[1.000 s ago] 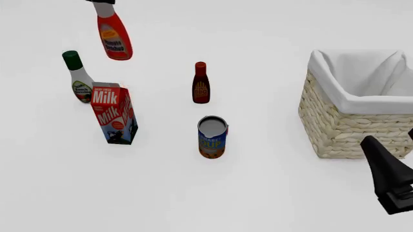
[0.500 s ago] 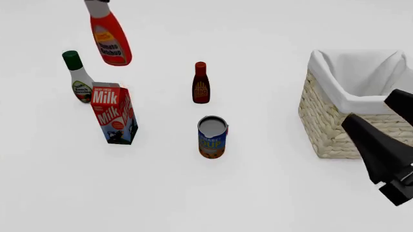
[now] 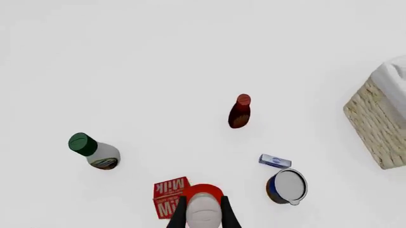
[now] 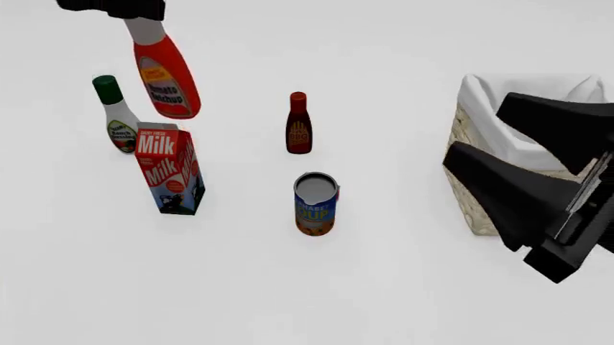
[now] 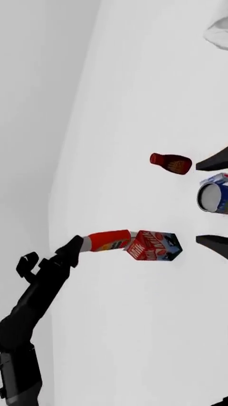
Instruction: Pick the ketchup and place it in the basket.
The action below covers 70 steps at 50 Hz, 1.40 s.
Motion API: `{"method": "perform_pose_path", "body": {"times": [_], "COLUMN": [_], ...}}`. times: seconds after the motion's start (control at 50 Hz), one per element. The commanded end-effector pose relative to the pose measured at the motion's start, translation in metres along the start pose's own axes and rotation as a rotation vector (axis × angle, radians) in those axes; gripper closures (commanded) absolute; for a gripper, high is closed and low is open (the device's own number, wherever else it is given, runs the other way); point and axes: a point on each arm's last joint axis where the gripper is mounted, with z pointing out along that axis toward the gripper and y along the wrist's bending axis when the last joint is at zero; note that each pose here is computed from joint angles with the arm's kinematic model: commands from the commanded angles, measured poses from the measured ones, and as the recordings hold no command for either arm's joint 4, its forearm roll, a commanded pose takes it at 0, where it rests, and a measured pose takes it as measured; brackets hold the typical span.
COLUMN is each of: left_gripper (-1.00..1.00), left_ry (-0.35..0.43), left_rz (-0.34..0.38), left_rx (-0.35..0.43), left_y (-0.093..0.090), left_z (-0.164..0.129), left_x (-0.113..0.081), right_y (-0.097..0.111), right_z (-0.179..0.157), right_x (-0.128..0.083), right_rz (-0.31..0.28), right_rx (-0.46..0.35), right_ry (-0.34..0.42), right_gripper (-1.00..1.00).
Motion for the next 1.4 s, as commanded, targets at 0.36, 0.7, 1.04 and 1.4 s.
{"method": "perform_pose_path", "body": {"times": [0.36,0.7,1.04,1.4], "left_gripper": [1.00,1.00,1.00,1.00], "left_ry": [0.006,0.010,0.025,0.039], "left_rz": [0.029,0.039,0.034,0.026], "left_rx": [0.068,0.100,0.106,0.125], "left_y": [-0.023,-0.032,-0.033,-0.037], "left_z": [-0.019,-0.031,-0.039,-0.048], "left_x": [0.018,0.025,0.038,0.050], "right_y": [0.031,0.040,0.048,0.051], "right_z": [0.043,0.060,0.072,0.088], "right_x": [-0.017,-0.024,-0.031,-0.030], "right_rz": [0.037,0.004,-0.032,-0.049], "right_rx": [-0.205,-0.237,-0.265,-0.260], "right_ry": [0.009,0.000,-0.015,-0.019], "right_gripper": [-1.00,-1.00,-1.00,-1.00]}}
